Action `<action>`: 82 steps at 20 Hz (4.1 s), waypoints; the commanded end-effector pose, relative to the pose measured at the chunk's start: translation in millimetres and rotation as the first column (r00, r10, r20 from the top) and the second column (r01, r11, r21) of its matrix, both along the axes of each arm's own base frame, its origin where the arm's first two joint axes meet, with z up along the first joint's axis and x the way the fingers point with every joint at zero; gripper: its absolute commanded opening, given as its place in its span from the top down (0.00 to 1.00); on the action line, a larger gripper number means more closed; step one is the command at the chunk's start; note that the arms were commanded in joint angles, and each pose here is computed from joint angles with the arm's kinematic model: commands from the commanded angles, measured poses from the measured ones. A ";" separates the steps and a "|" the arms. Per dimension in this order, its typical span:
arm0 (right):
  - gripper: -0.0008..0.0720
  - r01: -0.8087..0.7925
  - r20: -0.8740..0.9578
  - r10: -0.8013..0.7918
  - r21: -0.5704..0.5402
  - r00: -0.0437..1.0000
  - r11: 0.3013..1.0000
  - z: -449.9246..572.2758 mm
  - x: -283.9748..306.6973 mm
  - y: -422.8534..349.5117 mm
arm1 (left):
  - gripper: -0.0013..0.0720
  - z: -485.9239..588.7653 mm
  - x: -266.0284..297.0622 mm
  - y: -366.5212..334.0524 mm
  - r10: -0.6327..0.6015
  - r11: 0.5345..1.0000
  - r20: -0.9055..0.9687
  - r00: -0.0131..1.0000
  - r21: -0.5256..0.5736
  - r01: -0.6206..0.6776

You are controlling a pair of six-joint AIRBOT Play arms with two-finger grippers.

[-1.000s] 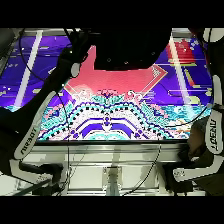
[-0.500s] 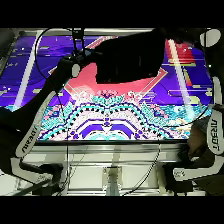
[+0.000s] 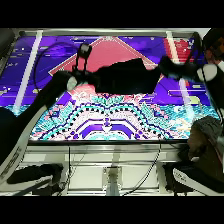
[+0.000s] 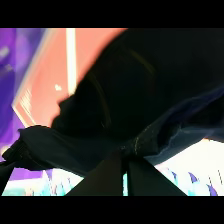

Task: Fold the clothes and pants, and hang the long-sleeved shirts on hangers.

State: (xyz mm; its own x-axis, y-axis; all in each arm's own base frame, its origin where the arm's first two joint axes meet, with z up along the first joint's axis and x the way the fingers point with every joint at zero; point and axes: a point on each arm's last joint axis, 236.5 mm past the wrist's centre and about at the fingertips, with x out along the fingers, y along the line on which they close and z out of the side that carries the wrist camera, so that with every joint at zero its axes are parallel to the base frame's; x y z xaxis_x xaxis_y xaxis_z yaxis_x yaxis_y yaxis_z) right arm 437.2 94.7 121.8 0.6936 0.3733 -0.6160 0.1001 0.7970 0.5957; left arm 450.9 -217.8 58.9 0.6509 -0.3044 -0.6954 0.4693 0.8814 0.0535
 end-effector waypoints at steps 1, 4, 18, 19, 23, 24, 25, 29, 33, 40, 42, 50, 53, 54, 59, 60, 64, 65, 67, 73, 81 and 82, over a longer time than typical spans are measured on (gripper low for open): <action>0.98 0.005 -0.096 -0.003 0.029 0.995 1.000 -37.5 -66.3 3.1 | 0.97 -33.4 -68.7 14.7 -0.044 0.997 -0.092 0.995 0.054 0.049; 0.98 -0.044 -0.165 0.049 0.037 0.985 0.998 -45.1 -111.1 10.8 | 0.97 -37.5 -117.7 17.4 -0.078 0.995 -0.118 0.990 0.050 0.085; 0.98 -0.057 -0.207 0.044 -0.056 0.977 0.997 -16.9 -187.9 -5.9 | 0.97 -48.1 -251.2 -20.6 -0.229 0.970 -0.291 0.929 0.014 0.243; 0.98 -0.072 -0.181 0.058 -0.074 0.982 0.995 -6.0 -178.8 -6.5 | 0.97 -46.4 -255.6 -24.4 -0.235 0.969 -0.292 0.927 0.003 0.246; 0.98 -0.179 -0.117 0.162 -0.157 0.980 0.971 30.3 -125.4 -3.2 | 0.97 -27.9 -263.0 -28.8 -0.214 0.977 -0.272 0.938 -0.069 0.203; 0.98 -0.203 -0.111 0.186 -0.170 0.976 0.964 33.8 -108.2 -1.2 | 0.97 -24.5 -258.9 -25.4 -0.196 0.980 -0.256 0.947 -0.068 0.185; 0.98 -0.238 -0.108 0.221 -0.171 0.969 0.956 34.9 -89.5 3.9 | 0.97 -23.0 -254.5 -22.1 -0.180 0.984 -0.242 0.954 -0.059 0.170; 0.98 -0.333 -0.076 0.325 -0.140 0.943 0.933 26.5 -18.7 40.3 | 0.97 -23.6 -231.2 -12.5 -0.114 0.993 -0.175 0.978 -0.007 0.115; 0.98 -0.476 -0.109 0.464 -0.158 0.879 0.865 -4.5 11.5 101.3 | 0.97 -42.8 -222.3 -17.8 -0.069 0.997 -0.202 0.977 0.009 0.072; 0.98 -0.459 -0.034 0.461 -0.178 0.887 0.870 -30.3 76.6 148.0 | 0.97 -54.0 -168.9 8.2 0.188 0.982 -0.135 0.973 -0.001 -0.190; 0.98 -0.410 -0.006 0.416 -0.180 0.909 0.894 -34.0 96.8 146.6 | 0.97 -50.0 -155.1 20.2 0.236 0.971 -0.121 0.964 -0.023 -0.240; 0.98 -0.281 0.067 0.303 -0.233 0.951 0.931 -50.3 140.3 130.8 | 0.97 -45.0 -129.7 43.7 0.313 0.945 -0.104 0.944 -0.066 -0.320; 0.98 -0.278 0.045 0.295 -0.229 0.954 0.933 -70.8 145.7 131.4 | 0.97 -44.1 -128.7 42.6 0.310 0.946 -0.101 0.945 -0.073 -0.317; 0.98 -0.278 0.038 0.293 -0.228 0.955 0.933 -77.7 147.1 131.7 | 0.97 -42.3 -127.1 39.9 0.302 0.947 -0.095 0.948 -0.086 -0.310; 0.51 -0.212 0.134 0.248 -0.236 0.959 0.948 -80.0 173.3 129.2 | 0.68 -35.7 -107.7 24.1 0.244 0.959 -0.025 0.969 -0.141 -0.245; 0.28 -0.198 0.167 0.244 -0.250 0.955 0.948 -76.0 179.2 127.5 | 0.52 -41.6 -102.9 28.9 0.275 0.949 -0.043 0.960 -0.151 -0.278; 0.29 -0.180 0.213 0.247 -0.291 0.946 0.940 -66.6 187.9 119.8 | 0.44 -54.7 -82.4 70.8 0.486 0.832 -0.139 0.863 -0.228 -0.505; 0.29 -0.177 0.208 0.245 -0.297 0.947 0.938 -64.8 189.2 114.2 | 0.44 -53.5 -77.9 82.3 0.512 0.816 -0.137 0.848 -0.230 -0.530; 0.29 -0.172 0.187 0.239 -0.318 0.953 0.932 -56.4 191.8 94.1 | 0.49 -45.4 -71.9 101.5 0.556 0.781 -0.133 0.821 -0.253 -0.570; 0.98 -0.167 0.010 0.178 -0.297 0.984 0.940 -20.7 173.9 -7.8 | 0.97 67.5 -79.8 109.8 0.520 0.768 0.066 0.852 -0.472 -0.432; 0.98 -0.328 -0.040 0.347 0.239 0.937 0.914 -41.1 90.9 -9.1 | 0.97 202.3 -158.2 135.4 0.494 0.734 0.321 0.808 -0.652 -0.190; 0.98 -0.325 -0.072 0.351 0.247 0.933 0.913 -56.0 73.7 -8.6 | 0.97 198.4 -163.0 141.9 0.505 0.736 0.308 0.806 -0.642 -0.216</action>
